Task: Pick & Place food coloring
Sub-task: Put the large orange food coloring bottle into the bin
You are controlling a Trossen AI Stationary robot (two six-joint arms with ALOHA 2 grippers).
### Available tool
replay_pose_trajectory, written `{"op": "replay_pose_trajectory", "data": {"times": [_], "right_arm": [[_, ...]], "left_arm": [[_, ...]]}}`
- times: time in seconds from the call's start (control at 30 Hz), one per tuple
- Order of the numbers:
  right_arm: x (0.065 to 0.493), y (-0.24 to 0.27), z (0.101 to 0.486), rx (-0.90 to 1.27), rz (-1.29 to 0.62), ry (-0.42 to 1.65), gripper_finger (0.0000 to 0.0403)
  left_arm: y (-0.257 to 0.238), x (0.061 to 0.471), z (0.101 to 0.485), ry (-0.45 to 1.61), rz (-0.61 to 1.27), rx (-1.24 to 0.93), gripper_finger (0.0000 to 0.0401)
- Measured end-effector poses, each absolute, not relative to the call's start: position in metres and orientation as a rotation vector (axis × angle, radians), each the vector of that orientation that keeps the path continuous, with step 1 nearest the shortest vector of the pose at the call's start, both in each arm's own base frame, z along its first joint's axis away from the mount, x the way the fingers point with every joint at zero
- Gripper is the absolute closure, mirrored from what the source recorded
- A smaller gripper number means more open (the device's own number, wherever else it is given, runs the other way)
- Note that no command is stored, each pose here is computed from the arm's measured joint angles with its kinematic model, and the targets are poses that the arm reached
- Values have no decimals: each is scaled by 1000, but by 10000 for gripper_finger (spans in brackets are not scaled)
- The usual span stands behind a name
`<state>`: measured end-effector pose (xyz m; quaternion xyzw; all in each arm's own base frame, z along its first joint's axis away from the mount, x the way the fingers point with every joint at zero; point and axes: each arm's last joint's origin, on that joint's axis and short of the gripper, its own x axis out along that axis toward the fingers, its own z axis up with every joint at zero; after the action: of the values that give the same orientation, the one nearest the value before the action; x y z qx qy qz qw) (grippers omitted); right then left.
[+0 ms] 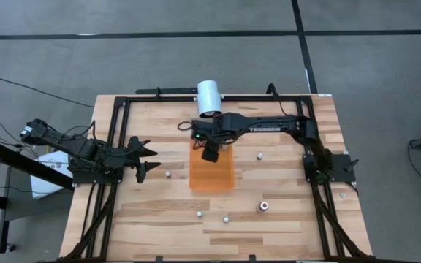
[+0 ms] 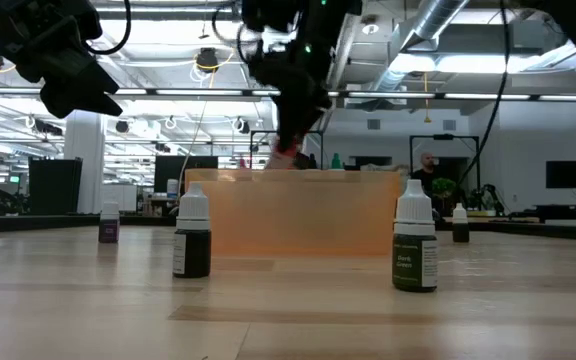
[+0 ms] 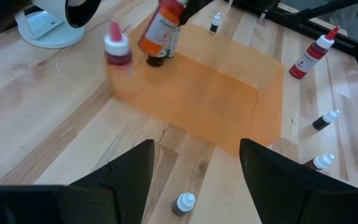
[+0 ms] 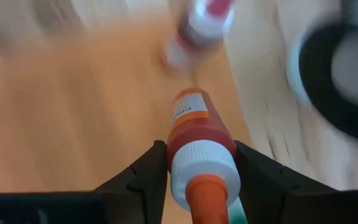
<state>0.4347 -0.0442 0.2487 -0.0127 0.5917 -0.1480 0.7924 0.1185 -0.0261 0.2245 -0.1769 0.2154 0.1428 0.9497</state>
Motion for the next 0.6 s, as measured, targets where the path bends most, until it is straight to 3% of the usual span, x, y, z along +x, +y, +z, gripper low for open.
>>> {"op": "replay_pose_trajectory", "data": {"times": [0.13, 0.6], "right_arm": [[444, -49, 238, -66, -336, 1349, 245], [454, -50, 234, -89, -316, 1328, 243]], "left_arm": [[-26, 119, 224, 438, 291, -359, 172], [-26, 118, 224, 442, 291, -352, 172]]}}
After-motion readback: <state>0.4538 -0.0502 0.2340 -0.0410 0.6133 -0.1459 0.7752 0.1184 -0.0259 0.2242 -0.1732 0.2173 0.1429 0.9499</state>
